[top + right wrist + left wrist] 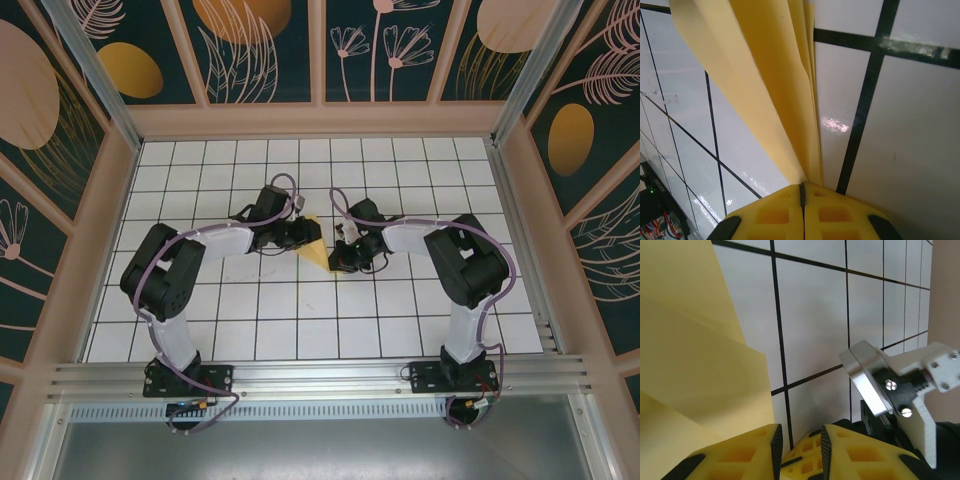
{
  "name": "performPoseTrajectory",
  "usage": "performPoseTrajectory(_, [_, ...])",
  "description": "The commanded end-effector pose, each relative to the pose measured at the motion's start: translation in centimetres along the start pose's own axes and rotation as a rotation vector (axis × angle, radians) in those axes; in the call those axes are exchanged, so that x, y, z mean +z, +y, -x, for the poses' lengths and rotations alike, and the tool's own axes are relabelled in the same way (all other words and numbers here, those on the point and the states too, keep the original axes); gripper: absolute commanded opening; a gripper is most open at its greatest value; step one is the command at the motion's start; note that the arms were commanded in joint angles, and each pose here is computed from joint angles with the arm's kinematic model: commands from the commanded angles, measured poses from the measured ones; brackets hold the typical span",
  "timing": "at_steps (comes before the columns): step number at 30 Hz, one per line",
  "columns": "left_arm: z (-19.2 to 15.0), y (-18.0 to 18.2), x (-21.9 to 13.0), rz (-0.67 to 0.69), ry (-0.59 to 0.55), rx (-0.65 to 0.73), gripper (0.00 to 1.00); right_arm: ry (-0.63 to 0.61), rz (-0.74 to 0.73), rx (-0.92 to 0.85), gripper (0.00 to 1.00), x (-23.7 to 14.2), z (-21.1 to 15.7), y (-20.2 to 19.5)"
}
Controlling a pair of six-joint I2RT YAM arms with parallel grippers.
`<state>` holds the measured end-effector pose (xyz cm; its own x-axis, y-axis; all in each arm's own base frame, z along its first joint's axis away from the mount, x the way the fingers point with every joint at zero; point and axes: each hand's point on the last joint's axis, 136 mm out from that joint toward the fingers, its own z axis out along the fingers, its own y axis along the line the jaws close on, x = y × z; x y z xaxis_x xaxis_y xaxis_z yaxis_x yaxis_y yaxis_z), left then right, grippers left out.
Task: Fold a paper plane with a square sheet of paper (fold left side to right side)
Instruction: Fourth fold the wing at the center of the table.
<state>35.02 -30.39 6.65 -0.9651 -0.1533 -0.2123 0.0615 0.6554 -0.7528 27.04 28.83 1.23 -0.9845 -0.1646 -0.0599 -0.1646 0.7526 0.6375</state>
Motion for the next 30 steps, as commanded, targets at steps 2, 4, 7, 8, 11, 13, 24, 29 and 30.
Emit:
performPoseTrajectory(2, [0.1, -0.3, 1.0, -0.043, 0.014, -0.012, 0.3, 0.165, -0.26, 0.149, 0.08, 1.6, -5.6, -6.7])
performPoseTrajectory(4, [-0.1, 0.3, 1.6, -0.03, 0.024, -0.018, 0.31, 0.166, -0.264, 0.148, 0.08, 1.6, -5.6, -6.8])
performPoseTrajectory(7, [0.0, 1.6, 2.4, 0.012, 0.032, -0.024, 0.3, 0.169, -0.272, 0.15, 0.08, 1.6, -5.7, -6.9])
performPoseTrajectory(8, [0.2, 2.2, 2.5, 0.033, 0.029, -0.026, 0.3, 0.171, -0.273, 0.151, 0.08, 1.5, -5.8, -7.0])
performPoseTrajectory(11, [0.9, 4.0, 2.5, 0.082, 0.014, -0.039, 0.29, 0.17, -0.275, 0.151, 0.08, 1.5, -5.8, -7.0])
performPoseTrajectory(13, [1.5, 5.2, 2.2, 0.102, 0.0, -0.054, 0.29, 0.174, -0.275, 0.153, 0.08, 1.5, -5.9, -7.0])
performPoseTrajectory(24, [7.3, 10.8, 0.0, 0.165, -0.071, -0.101, 0.29, 0.178, -0.273, 0.151, 0.08, 1.6, -6.0, -6.9])
performPoseTrajectory(29, [10.7, 12.3, -0.2, 0.158, -0.11, -0.122, 0.29, 0.179, -0.271, 0.152, 0.08, 1.7, -6.2, -6.8])
performPoseTrajectory(30, [11.1, 12.5, -0.4, 0.162, -0.116, -0.122, 0.3, 0.179, -0.272, 0.153, 0.08, 1.7, -6.2, -6.8])
